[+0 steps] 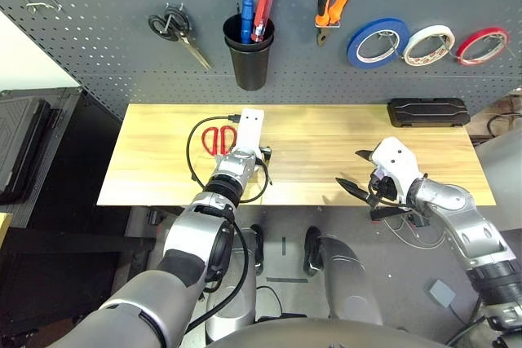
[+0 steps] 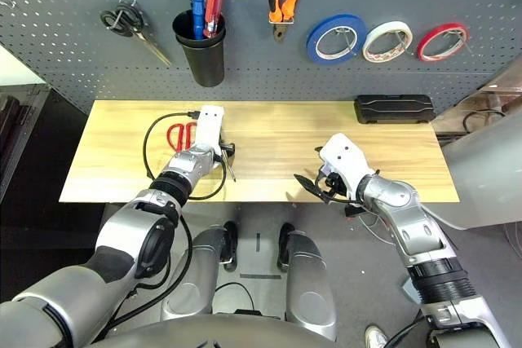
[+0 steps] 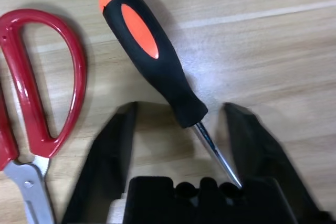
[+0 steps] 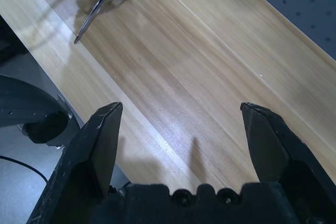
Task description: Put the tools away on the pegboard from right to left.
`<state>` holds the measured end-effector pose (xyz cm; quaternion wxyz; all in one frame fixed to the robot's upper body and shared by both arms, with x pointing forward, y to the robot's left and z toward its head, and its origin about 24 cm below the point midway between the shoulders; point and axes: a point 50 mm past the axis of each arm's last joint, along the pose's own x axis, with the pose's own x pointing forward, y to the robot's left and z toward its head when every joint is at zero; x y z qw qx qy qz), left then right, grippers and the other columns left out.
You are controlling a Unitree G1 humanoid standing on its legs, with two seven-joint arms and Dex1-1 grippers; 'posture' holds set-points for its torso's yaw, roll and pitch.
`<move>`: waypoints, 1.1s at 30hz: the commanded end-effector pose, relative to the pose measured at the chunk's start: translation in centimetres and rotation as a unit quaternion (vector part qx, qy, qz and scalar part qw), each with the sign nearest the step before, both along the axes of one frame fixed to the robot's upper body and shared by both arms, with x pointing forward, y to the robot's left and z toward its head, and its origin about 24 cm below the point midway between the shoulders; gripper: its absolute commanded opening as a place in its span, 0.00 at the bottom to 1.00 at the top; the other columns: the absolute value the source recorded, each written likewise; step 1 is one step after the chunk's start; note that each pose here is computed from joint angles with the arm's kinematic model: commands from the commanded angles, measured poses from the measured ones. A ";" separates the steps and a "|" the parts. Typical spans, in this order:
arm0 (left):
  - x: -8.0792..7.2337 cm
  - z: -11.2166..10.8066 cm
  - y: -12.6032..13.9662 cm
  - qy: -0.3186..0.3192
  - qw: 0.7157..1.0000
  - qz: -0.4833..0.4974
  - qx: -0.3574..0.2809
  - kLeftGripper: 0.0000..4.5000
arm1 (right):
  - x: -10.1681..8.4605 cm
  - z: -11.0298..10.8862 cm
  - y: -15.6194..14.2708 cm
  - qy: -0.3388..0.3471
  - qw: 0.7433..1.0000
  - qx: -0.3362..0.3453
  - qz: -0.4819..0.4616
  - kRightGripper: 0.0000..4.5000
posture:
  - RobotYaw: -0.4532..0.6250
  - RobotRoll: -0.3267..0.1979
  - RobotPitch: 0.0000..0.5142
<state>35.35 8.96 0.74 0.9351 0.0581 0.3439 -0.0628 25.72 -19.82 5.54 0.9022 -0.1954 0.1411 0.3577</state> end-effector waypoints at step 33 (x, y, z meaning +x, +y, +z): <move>-3.8 6.5 4.0 -0.164 0.955 0.239 -0.070 0.13 | 4.0 2.6 -0.1 -0.048 0.995 0.022 0.082 1.00 | 0.61 0.62 0.48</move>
